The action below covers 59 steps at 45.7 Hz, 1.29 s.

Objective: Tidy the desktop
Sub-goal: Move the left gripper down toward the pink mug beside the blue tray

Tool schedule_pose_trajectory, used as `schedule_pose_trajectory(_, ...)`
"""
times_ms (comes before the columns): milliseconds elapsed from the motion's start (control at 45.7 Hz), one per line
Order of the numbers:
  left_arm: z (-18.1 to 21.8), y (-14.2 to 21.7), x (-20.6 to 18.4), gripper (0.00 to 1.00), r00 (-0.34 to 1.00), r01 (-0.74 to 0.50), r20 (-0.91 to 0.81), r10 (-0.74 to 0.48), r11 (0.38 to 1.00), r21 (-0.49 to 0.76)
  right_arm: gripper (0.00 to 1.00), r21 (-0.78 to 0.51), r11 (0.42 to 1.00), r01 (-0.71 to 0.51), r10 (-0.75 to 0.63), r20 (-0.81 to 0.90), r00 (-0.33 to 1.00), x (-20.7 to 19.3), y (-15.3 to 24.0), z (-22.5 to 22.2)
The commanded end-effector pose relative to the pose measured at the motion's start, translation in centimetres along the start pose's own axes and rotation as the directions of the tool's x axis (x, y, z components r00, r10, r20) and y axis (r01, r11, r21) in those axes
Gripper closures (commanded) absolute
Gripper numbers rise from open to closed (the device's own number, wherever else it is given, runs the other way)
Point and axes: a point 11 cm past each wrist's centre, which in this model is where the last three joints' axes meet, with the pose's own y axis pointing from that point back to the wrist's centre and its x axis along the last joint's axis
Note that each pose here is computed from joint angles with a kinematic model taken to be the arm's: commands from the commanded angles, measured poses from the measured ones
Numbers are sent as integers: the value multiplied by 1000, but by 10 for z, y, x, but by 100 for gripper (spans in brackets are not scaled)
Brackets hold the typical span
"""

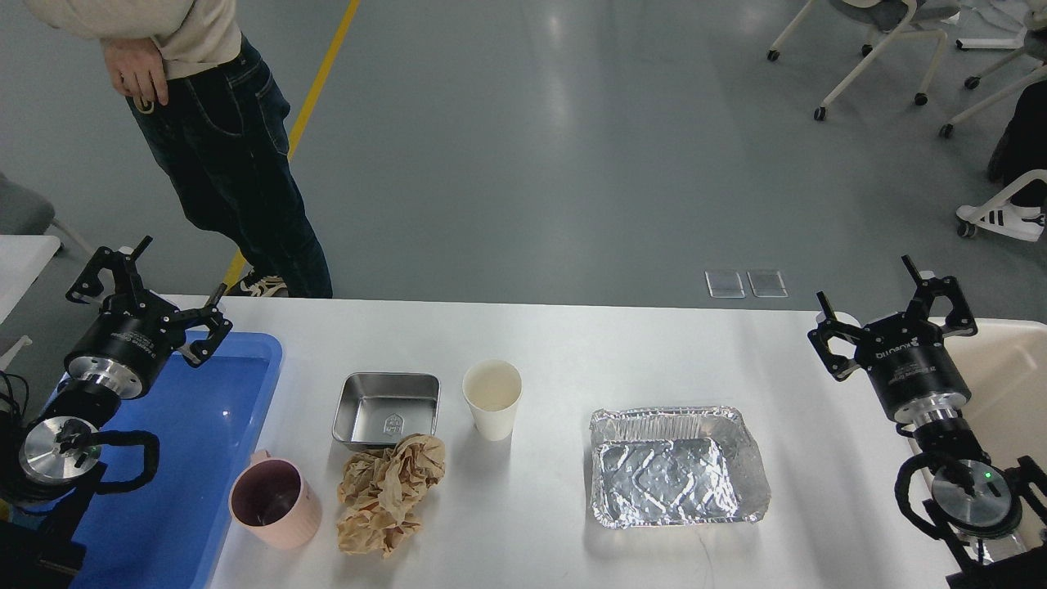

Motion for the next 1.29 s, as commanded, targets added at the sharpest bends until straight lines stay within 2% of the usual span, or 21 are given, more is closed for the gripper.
schedule_pose_trajectory(0,1,0,-8,3,988,9,153,-10,1000,8,0,-3,1000,0,0,5,1000,-1,0,2)
schedule_pose_trajectory(66,2,1,-15,3,973,28,228,-32,999,21,0,-5,1000,-4,4,10,1000,0,1,5)
schedule_pose_trajectory(175,14,8,-1,3,887,-52,462,17,997,63,0,-12,1000,-3,3,11,1000,0,1,8)
schedule_pose_trajectory(241,18,11,1,3,819,-70,573,0,993,100,0,-16,1000,-3,3,13,1000,0,1,10)
schedule_pose_trajectory(372,34,20,2,3,667,-84,742,-72,982,171,0,-16,1000,0,0,11,1000,-1,0,9)
schedule_pose_trajectory(504,42,30,-10,3,443,-86,873,-201,960,265,0,-20,1000,-1,1,11,1000,-1,0,11)
schedule_pose_trajectory(657,44,49,-18,3,282,-102,909,-306,933,345,0,-44,999,1,-1,9,1000,-1,1,19)
schedule_pose_trajectory(920,8,91,-15,3,49,-154,860,-507,847,508,0,-50,999,1,-1,3,1000,-2,1,20)
schedule_pose_trajectory(1139,58,118,-3,3,-69,-262,868,-491,849,459,0,-50,999,1,-1,4,1000,-2,1,21)
schedule_pose_trajectory(1270,59,134,16,3,-72,-331,868,-491,833,444,0,-53,999,0,1,5,1000,-2,1,22)
